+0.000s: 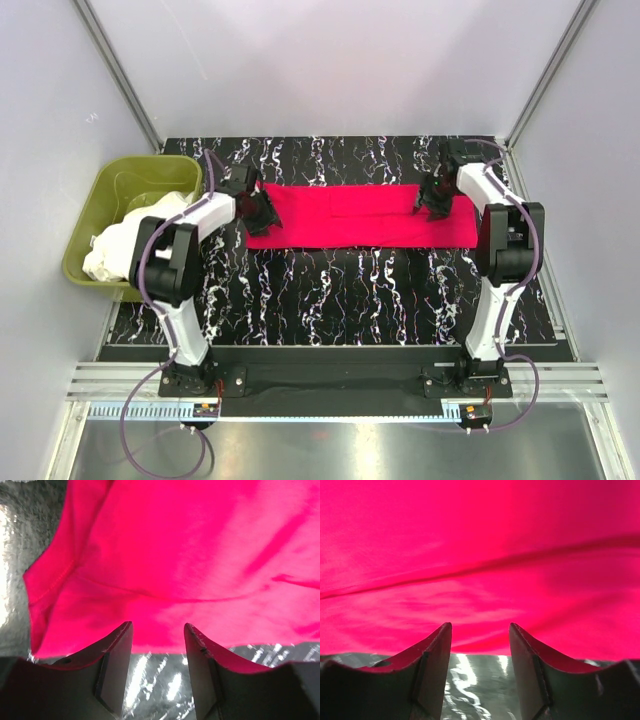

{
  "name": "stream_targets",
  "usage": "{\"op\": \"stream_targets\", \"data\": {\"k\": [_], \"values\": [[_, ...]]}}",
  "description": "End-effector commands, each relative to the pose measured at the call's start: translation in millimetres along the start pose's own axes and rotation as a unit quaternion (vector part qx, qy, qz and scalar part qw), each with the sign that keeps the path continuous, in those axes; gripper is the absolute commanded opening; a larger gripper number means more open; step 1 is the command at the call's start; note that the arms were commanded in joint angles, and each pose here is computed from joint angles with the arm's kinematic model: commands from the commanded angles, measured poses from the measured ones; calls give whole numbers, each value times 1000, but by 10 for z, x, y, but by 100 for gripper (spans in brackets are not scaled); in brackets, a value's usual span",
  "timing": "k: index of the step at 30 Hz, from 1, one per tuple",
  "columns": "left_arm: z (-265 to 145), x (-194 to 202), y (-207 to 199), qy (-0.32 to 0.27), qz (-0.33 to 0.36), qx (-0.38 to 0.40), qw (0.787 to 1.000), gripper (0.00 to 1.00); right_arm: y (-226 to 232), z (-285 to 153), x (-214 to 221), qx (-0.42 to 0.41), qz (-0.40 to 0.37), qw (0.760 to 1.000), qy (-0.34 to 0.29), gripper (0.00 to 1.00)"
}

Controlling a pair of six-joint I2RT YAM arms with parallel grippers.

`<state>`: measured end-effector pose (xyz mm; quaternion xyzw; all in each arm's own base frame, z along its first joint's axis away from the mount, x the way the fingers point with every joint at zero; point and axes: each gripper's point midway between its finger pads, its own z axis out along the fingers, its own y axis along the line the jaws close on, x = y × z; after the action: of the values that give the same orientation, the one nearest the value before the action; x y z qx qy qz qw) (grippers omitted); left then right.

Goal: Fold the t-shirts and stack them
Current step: Fold the tshirt

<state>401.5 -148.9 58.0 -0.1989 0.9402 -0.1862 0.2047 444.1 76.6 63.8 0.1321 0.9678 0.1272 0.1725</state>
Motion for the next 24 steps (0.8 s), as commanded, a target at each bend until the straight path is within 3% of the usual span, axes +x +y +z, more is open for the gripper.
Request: {"op": "stream_targets", "data": {"k": [1,6,7,12,19,24], "values": [[129,-104,-49,5,-21,6,1000,49,-253,-203,-23,47,-12,999,-17,55],[321,-118,145,19,-34,-22,999,48,-649,-84,-42,68,40,997,-16,43],[333,-121,174,22,-37,-24,999,48,-718,-43,-26,77,56,995,-15,33],[377,-92,264,34,-40,-31,998,48,-1250,102,193,117,109,987,-5,19],[368,-89,368,37,-27,-47,998,47,-1623,91,361,135,143,980,-3,21],[211,-158,369,16,0,-59,998,47,-1492,-128,219,114,142,983,-22,31]]}}
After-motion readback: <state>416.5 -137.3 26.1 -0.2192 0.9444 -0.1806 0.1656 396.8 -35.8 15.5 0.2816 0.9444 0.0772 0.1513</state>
